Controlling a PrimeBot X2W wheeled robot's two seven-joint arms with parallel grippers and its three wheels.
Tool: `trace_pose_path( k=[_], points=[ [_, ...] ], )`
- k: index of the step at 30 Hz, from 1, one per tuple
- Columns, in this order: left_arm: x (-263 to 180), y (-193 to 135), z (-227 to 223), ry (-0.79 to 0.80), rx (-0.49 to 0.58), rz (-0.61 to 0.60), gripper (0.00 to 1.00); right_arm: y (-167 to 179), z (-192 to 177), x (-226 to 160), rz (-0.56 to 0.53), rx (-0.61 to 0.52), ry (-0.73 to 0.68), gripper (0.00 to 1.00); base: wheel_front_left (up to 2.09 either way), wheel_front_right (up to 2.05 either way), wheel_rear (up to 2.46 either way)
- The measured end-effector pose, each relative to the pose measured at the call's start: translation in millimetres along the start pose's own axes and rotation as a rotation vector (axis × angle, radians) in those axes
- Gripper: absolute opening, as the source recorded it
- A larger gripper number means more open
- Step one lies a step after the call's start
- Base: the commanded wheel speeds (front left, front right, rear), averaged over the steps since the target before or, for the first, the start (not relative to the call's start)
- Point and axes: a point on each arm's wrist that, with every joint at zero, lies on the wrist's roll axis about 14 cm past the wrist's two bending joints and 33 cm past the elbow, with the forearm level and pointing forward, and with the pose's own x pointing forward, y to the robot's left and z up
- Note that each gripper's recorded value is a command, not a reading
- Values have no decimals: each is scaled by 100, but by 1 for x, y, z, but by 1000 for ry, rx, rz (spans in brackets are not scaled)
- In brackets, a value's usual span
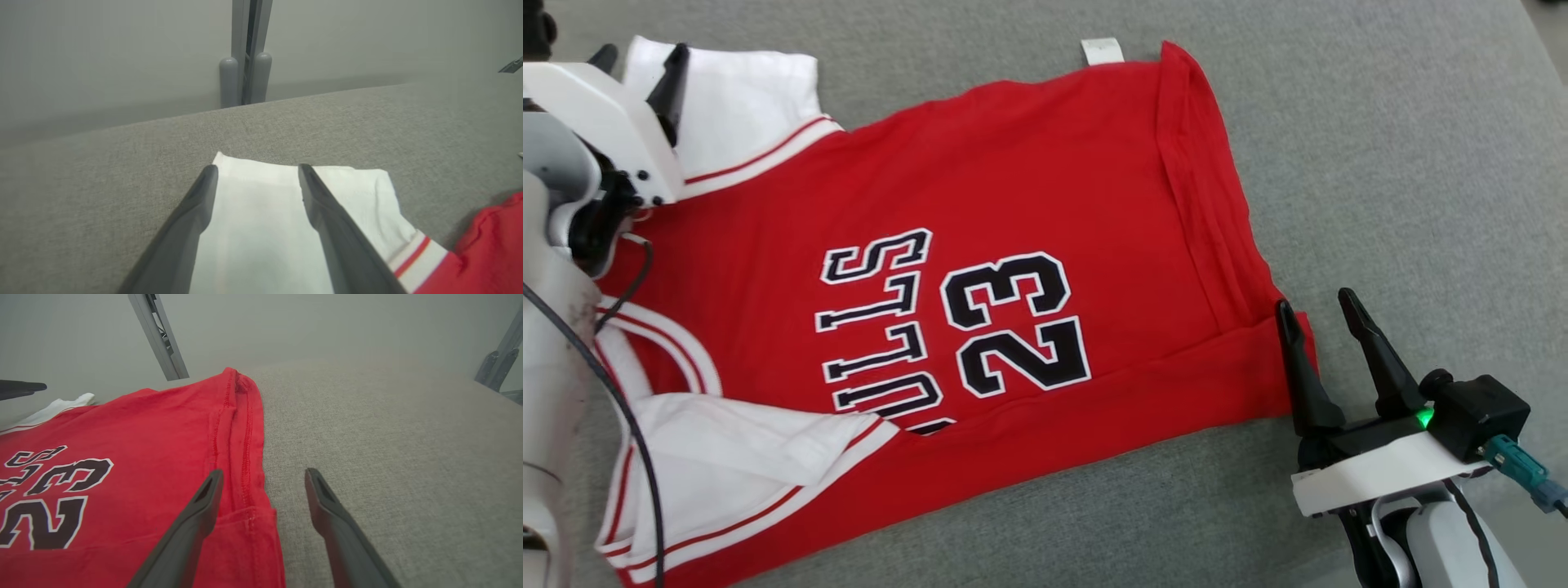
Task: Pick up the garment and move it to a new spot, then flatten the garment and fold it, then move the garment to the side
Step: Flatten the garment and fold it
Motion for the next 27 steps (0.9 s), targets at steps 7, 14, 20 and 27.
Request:
trace_pose_path(
  k=[7,14,20,27],
  points=[
    [33,14,-33,99,-28,22,100,-11,-13,6,-29,-2,29,100,0,0,0],
    [40,12,-35,95,-64,19,0,-7,14,38,15,-38,-61,100,0,0,0],
    [36,6,-29,66,-42,-1,0,0,57,85,86,-66,-145,100,0,0,0],
    [29,2,-17,35,-10,-22,0,29,34,149,225,-129,32,100,0,0,0]
  ],
)
